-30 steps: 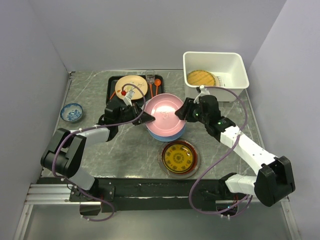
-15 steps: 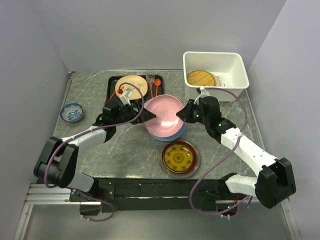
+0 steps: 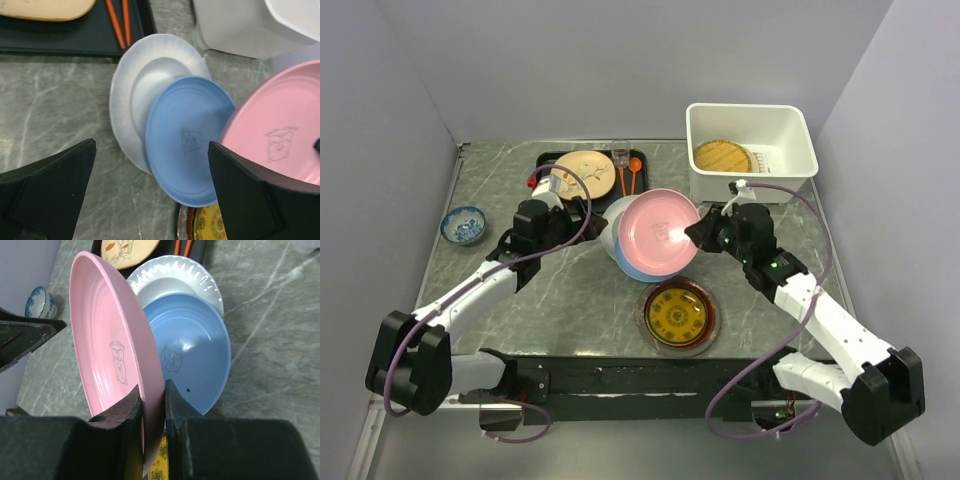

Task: Place the plates into the plastic bin on the countertop
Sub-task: Pick up the plate at the center of the board, then place the plate in the plastic bin.

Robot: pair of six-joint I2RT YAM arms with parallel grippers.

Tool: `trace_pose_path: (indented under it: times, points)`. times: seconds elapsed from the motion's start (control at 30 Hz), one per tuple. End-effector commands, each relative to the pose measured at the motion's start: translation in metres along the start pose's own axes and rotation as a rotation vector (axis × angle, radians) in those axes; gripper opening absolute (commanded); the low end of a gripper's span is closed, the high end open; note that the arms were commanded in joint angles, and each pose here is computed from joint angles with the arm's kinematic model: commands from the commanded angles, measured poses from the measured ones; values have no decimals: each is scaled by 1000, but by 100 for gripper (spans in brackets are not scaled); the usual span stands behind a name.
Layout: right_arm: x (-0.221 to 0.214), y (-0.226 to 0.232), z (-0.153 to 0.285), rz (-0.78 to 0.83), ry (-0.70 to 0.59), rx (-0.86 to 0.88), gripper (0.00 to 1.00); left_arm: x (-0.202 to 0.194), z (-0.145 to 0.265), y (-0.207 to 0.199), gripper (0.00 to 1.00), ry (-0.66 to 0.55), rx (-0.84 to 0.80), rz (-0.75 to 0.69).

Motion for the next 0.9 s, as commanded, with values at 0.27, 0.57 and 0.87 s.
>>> trace_pose_path:
  times: [0.27, 0.57, 0.87]
  points:
    - [10, -12, 31, -36, -112, -87, 0, 9, -7, -6, 99, -22, 23, -57]
    - [31, -14, 19, -31, -97, -28, 0, 12, 9, -12, 99, -36, 12, -77]
    - [79, -22, 0, -20, -105, 44, 0, 11, 28, -10, 99, -73, 60, -84]
Point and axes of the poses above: each gripper's point midway between its finger pads, its own z axis back along the fingers, its own y axis along the line the jaws close on, x = y × z, the point moved 9 cm from there along z, back along the fingers, and after that the axes turned 10 degrees about z, right-handed, at the moved point
